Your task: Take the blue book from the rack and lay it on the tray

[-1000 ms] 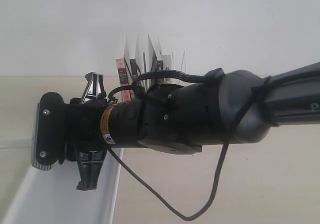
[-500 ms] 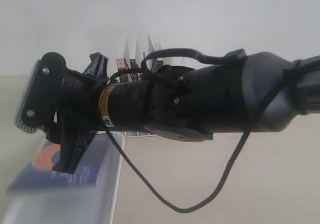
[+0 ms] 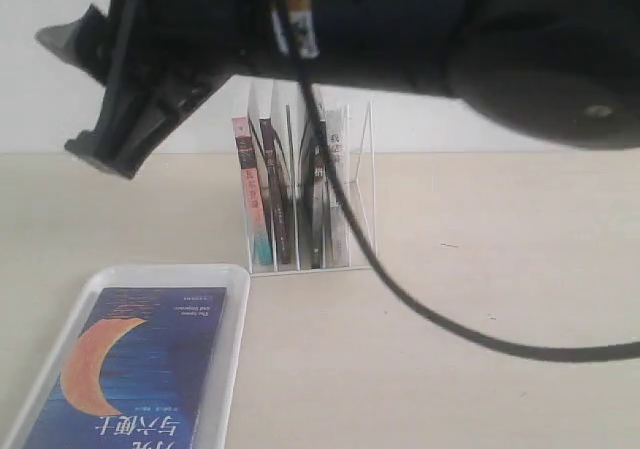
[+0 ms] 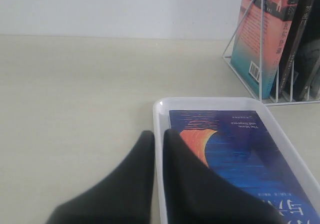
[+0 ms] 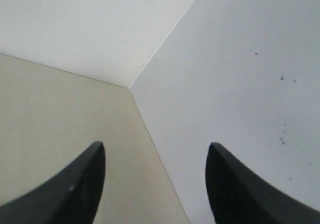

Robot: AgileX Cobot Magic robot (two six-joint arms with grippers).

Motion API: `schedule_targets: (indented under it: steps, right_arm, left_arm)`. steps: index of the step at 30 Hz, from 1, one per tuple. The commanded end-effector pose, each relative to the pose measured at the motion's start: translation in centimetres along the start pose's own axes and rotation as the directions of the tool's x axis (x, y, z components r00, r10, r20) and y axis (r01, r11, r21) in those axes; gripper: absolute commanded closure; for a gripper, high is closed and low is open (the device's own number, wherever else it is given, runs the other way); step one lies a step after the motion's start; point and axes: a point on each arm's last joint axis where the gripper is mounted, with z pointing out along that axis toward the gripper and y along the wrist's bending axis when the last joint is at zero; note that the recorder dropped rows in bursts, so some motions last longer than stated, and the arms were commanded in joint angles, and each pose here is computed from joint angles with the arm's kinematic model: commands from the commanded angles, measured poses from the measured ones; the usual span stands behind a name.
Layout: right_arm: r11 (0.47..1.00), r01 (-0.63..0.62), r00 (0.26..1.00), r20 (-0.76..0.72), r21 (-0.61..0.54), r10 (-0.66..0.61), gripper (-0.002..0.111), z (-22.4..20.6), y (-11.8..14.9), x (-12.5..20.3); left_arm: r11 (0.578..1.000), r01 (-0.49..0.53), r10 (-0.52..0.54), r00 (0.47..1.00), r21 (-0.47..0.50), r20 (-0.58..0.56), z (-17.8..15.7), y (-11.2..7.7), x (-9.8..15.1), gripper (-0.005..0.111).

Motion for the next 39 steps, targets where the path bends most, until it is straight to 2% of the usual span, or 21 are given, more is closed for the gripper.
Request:
schedule_targets:
  steps: [1,8,13,17,22,29,32,33,35,38,39]
  right_arm:
    - [0.996,-0.058,0.993,-0.102,0.070,0.065,0.051,-2.8,-1.5,-0.8]
    - [0.980,-0.106,0.962,-0.233,0.170,0.145,0.051,-6.7,-3.2,-1.3]
    - [0.963,-0.129,0.906,-0.366,0.237,0.211,0.051,-8.9,-3.8,-0.6]
    - [0.928,-0.203,0.793,-0.504,0.313,0.343,0.051,-9.9,-3.6,0.9]
    - [0.899,-0.265,0.635,-0.639,0.348,0.434,0.051,-10.9,-2.8,2.3]
    - [0.876,-0.305,0.430,-0.767,0.374,0.477,0.051,-12.4,-1.6,3.5]
    - [0.871,-0.322,0.390,-0.786,0.372,0.480,0.052,-12.6,-1.3,3.6]
    - [0.871,-0.330,0.382,-0.792,0.365,0.477,0.055,-12.7,-1.2,3.6]
    - [0.873,-0.349,0.375,-0.803,0.341,0.463,0.072,-12.7,-0.9,3.6]
    - [0.864,-0.380,0.369,-0.802,0.331,0.469,0.109,-12.6,-0.6,3.5]
    - [0.861,-0.383,0.366,-0.800,0.336,0.475,0.108,-12.6,-0.6,3.5]
  left_arm:
    - [1.000,0.008,-0.008,1.000,-0.004,0.004,0.0,0.0,0.1,0.101]
    - [1.000,0.008,-0.008,1.000,-0.004,0.004,0.0,0.0,0.1,0.101]
    - [1.000,0.008,-0.008,1.000,-0.004,0.004,0.0,0.0,0.1,0.101]
    - [1.000,0.008,-0.008,1.000,-0.004,0.004,0.0,0.0,0.1,0.101]
    - [1.000,0.008,-0.008,1.000,-0.004,0.004,0.0,0.0,0.1,0.101]
    - [1.000,0.008,-0.008,1.000,-0.004,0.004,0.0,0.0,0.1,0.101]
    - [1.000,0.008,-0.008,1.000,-0.004,0.004,0.0,0.0,0.1,0.101]
    - [1.000,0.008,-0.008,1.000,-0.004,0.004,0.0,0.0,0.1,0.101]
    - [1.000,0.008,-0.008,1.000,-0.004,0.004,0.0,0.0,0.1,0.101]
    - [1.000,0.008,-0.008,1.000,-0.004,0.004,0.0,0.0,0.1,0.101]
    - [1.000,0.008,-0.008,1.000,-0.004,0.004,0.0,0.0,0.1,0.101]
